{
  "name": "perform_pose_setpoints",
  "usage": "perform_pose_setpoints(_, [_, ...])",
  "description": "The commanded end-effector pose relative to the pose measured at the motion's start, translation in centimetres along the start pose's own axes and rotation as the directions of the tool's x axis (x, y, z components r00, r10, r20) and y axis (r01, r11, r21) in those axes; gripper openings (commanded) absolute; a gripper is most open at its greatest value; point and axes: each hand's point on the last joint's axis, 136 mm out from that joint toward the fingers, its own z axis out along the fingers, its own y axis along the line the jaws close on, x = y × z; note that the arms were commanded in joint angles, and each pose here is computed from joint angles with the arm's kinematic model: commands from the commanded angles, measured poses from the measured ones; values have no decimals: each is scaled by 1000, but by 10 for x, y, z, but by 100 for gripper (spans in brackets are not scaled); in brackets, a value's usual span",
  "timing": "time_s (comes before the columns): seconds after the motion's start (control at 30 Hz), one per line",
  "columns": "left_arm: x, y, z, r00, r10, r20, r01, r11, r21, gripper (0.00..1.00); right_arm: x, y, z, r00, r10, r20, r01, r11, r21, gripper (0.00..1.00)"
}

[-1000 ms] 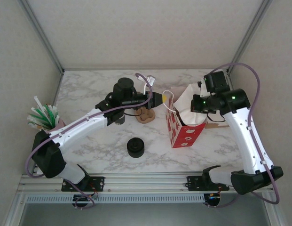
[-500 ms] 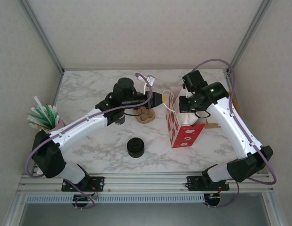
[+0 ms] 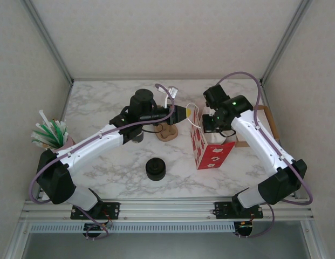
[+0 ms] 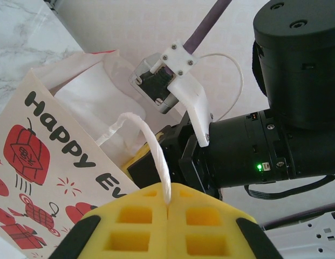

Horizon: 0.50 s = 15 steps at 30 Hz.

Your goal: Pack the takeout coffee

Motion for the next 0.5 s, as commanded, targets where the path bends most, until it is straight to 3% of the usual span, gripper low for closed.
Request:
perform_pose_setpoints(0.0, [-7, -12, -7, 999, 37, 24, -37, 999, 13, 5, -3, -1, -13, 999, 4, 31, -4, 1000, 10, 15])
perform_pose_setpoints(0.27, [-8, -13, -8, 999, 34, 32, -34, 999, 9, 10, -6, 4, -33, 997, -9, 81, 9, 1000, 1, 27])
perform_pose_setpoints(0.47, [-11, -15, -9, 999, 35, 40, -35, 999, 7, 13, -15, -3, -56, 983, 15, 182, -16, 1000, 3, 36])
